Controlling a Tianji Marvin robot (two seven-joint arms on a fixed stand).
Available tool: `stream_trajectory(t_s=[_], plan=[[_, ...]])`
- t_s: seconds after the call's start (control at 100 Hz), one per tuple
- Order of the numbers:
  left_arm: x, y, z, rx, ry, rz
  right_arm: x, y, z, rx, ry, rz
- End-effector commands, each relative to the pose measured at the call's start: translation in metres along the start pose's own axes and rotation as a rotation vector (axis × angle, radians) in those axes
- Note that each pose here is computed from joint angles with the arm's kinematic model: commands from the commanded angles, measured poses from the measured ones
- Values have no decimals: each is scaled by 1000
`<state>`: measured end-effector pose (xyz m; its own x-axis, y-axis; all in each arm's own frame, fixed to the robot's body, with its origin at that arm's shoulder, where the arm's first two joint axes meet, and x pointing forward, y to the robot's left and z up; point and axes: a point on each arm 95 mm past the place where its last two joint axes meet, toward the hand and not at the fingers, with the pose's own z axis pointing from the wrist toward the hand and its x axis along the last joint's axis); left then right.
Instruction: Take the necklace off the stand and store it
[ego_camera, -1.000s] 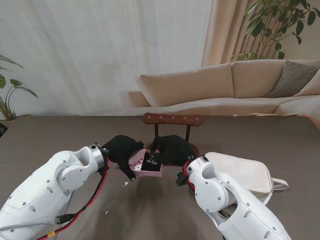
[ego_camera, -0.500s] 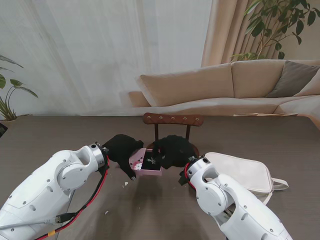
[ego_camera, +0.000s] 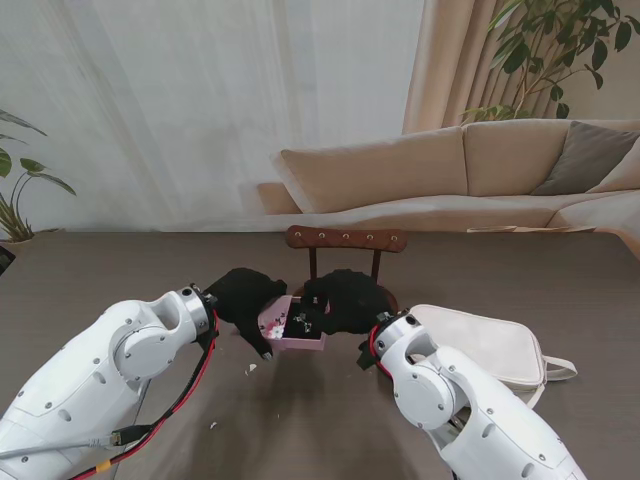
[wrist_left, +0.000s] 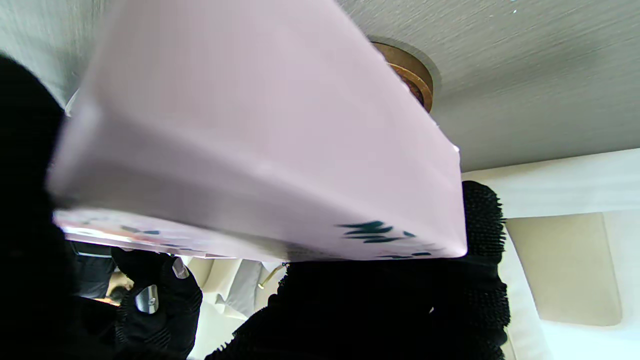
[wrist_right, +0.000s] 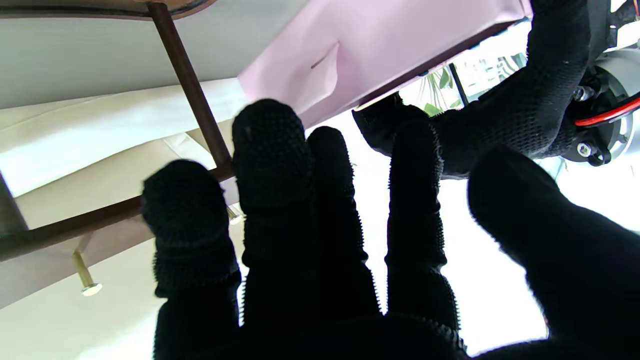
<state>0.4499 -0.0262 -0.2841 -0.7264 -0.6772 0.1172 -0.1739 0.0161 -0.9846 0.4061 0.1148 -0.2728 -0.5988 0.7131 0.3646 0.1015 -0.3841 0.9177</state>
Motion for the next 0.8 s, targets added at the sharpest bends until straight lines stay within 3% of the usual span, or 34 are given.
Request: stream_trajectory(t_s=[0.0,0.45,0.79], plan=[[2,-2,2,-5,2,-2,2,2,1,13,3,-22],[3,-6,-2,3,0,-3,-32,27,-10,-3,-118,-58],[5,-11,1,20,9,-18,-50,10,-17,88,-151,-68]])
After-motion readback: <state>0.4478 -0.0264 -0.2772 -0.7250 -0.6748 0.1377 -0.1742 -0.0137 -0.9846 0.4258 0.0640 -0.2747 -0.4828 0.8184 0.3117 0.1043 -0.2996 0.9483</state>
